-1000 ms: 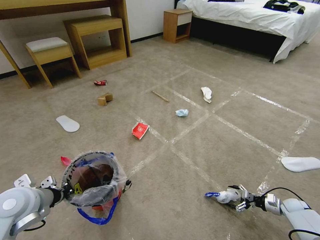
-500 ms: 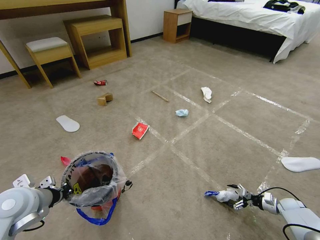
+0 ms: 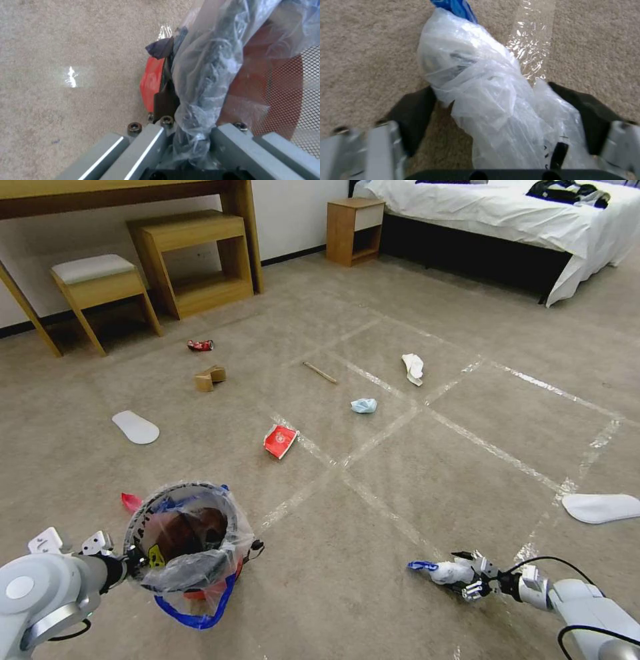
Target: Pick up the trash bin and place the garbage on the floor into it.
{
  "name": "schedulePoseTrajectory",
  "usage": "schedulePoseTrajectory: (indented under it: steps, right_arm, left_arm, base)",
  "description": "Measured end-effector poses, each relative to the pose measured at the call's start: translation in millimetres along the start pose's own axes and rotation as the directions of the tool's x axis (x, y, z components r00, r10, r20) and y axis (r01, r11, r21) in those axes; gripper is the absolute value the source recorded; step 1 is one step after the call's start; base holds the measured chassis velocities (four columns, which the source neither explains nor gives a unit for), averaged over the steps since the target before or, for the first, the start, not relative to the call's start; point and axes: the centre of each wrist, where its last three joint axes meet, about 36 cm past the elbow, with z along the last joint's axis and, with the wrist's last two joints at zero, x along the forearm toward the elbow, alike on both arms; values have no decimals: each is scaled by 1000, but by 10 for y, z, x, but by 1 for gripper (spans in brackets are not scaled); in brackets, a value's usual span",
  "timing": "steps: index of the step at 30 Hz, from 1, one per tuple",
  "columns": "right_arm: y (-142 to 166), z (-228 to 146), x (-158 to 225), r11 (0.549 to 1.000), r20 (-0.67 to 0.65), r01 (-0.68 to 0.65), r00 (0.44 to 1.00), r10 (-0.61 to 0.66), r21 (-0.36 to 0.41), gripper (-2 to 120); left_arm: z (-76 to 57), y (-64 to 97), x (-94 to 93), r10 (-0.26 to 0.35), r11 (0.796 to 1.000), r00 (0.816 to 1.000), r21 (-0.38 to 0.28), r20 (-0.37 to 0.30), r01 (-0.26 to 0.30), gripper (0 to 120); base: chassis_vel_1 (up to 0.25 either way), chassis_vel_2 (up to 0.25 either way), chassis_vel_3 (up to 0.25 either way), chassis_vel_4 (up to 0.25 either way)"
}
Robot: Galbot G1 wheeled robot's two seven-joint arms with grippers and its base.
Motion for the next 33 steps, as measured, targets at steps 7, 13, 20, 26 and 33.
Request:
schedulePoseTrajectory:
  steps: [7,13,20,26,33]
  right_arm:
    - [-5,-23,-40,1000,7,6,1000,-6,-2,56]
    - [-27,-63,-99,1000,16,10,1000,-10,1,38]
    - [-49,-111,-170,1000,27,19,999,-19,8,9]
    - [-84,-176,-184,1000,63,5,998,-6,24,0]
    - [-243,-409,-139,994,165,-70,985,56,81,0]
  left_arm:
    - [-9,0,-9,-3,1000,1000,-2,1,3,0]
    - [-15,-4,-22,-4,1000,1000,-2,0,4,0]
    - [-24,-10,-37,-3,1000,1000,-1,0,3,0]
    - [-53,-24,15,11,1000,1000,-2,-2,-11,0]
    - [-107,-52,130,26,1000,1000,-9,6,-26,0]
  base:
    - [0,0,0,0]
    - [0,0,0,0]
    - [0,0,0,0]
    - [0,0,0,0]
    - [0,0,0,0]
